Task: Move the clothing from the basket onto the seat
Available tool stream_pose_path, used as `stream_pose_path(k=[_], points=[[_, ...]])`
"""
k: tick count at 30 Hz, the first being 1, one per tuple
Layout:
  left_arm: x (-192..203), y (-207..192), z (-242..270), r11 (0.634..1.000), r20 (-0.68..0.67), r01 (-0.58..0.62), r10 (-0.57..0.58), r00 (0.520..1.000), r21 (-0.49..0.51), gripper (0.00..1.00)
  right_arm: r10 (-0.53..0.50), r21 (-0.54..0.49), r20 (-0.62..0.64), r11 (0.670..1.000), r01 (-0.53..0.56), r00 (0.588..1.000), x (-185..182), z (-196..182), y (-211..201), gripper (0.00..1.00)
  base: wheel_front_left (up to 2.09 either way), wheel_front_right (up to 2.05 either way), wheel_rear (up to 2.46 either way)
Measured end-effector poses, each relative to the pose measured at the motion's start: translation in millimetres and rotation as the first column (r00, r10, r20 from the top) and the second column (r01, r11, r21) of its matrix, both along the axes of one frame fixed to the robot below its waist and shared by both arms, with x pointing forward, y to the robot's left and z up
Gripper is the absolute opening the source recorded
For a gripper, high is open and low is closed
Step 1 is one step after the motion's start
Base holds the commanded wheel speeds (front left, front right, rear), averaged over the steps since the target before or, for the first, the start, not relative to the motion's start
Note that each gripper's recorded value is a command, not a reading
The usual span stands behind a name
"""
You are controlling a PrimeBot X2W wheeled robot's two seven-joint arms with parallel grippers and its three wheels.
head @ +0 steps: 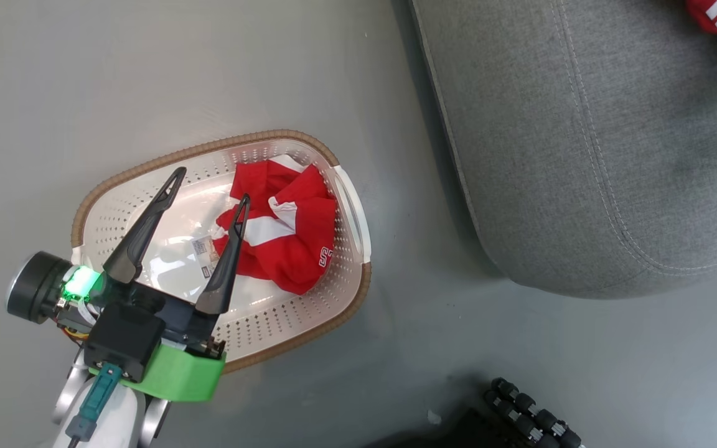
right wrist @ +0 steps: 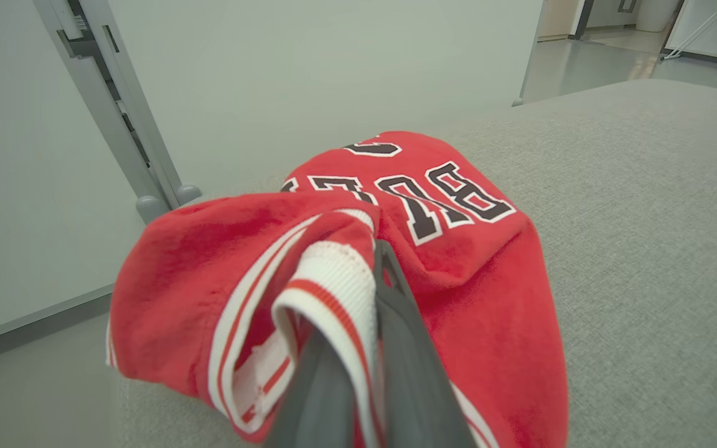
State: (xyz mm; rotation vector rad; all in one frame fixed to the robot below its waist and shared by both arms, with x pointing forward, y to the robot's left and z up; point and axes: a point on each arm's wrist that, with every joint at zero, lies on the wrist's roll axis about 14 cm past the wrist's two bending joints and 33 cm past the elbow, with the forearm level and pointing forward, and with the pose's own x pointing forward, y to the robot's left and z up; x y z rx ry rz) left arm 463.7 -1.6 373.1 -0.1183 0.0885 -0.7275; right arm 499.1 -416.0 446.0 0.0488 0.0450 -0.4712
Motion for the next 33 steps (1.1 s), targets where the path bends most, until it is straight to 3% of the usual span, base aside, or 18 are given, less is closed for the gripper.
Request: stream_pose_path(k=[1,10,20,25,33], points=[[-0.4,-0.4,2.7,1.000,0.004,-0.001,0.001,1.000,-0.002,1.00,-0.003,-0.001,-0.002,1.000,0.003,1.000,-3.5,0.1,-0.7,1.00,0.00,0.00,0.00],[-3.3,-6.5,26.5,0.998,0.016,-0.047,0.048,0.999,-0.036,1.00,-0.002,-0.056,0.006,0.998,0.003,1.000,-36.6,13.0,3.9,1.00,0.00,0.00,0.00],[-18.0,9.9,58.5,0.984,0.013,-0.174,0.174,0.985,-0.043,1.00,0.051,0.029,-0.041,0.998,-0.050,0.998,-91.1,-7.9,52.4,1.00,0.00,0.00,0.00],[-30.9,30.6,68.9,0.962,-0.015,-0.268,0.268,0.963,-0.049,1.00,0.168,0.076,-0.028,0.983,-0.166,0.985,-99.2,-8.0,101.4,1.00,0.00,0.00,0.00],[-51.7,74.7,90.4,0.909,-0.015,-0.412,0.412,0.911,-0.064,1.00,0.409,0.108,0.070,0.904,-0.414,0.910,-104.2,17.4,195.0,1.00,0.00,0.00,0.00]])
